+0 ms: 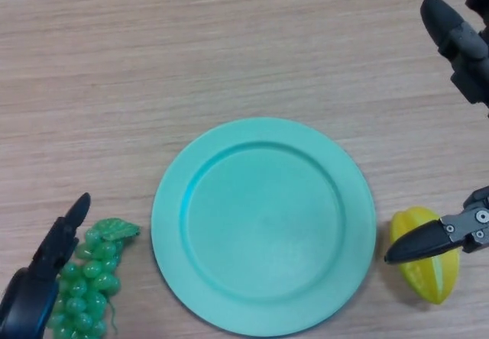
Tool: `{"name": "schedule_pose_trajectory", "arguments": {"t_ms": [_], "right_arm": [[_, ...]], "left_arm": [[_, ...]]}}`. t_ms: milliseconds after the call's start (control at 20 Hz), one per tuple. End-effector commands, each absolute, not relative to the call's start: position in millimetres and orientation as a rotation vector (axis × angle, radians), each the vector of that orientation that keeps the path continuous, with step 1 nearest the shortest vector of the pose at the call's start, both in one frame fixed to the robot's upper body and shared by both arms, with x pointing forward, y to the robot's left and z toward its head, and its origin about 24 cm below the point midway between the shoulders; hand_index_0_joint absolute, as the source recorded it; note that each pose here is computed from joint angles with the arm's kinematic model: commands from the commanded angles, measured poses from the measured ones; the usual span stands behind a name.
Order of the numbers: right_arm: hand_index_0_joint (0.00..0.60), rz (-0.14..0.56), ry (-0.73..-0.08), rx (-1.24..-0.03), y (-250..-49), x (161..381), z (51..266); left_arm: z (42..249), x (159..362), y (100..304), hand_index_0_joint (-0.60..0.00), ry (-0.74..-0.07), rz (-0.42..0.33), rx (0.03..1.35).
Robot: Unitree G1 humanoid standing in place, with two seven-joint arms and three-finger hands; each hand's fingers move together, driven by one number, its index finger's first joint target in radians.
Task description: Pick up the green grapes and place it on the plate
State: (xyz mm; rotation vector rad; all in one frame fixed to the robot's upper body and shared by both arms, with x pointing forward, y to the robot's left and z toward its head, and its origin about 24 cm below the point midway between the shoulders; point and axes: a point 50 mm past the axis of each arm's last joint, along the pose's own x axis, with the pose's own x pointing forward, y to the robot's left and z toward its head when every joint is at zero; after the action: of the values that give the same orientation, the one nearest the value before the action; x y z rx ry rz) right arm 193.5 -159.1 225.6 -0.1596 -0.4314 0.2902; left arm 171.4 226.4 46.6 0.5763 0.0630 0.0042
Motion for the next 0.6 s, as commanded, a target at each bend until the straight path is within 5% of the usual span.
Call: {"name": "schedule_pose_trajectory", "arguments": {"t_ms": [50, 150, 350, 400, 600], "right_arm": [[0.000, 0.275, -0.606, -0.192, -162, 181, 247], [0.000, 0.276, -0.605, -0.190, -162, 181, 246], [0.000, 0.278, -0.604, -0.183, -162, 180, 246], [0.000, 0.282, -0.596, -0.176, -161, 180, 246], [0.000, 0.290, -0.589, -0.169, -159, 180, 245]], "left_arm": [[58, 174, 231, 0.000, 0.004, 0.094, 0.612], [55, 178, 231, 0.000, 0.053, 0.155, 0.547], [57, 180, 235, -0.450, 0.076, 0.185, 0.376], [59, 181, 237, -0.593, 0.107, 0.171, 0.227], [59, 170, 232, -0.600, 0.095, -0.023, 0.459]]}}
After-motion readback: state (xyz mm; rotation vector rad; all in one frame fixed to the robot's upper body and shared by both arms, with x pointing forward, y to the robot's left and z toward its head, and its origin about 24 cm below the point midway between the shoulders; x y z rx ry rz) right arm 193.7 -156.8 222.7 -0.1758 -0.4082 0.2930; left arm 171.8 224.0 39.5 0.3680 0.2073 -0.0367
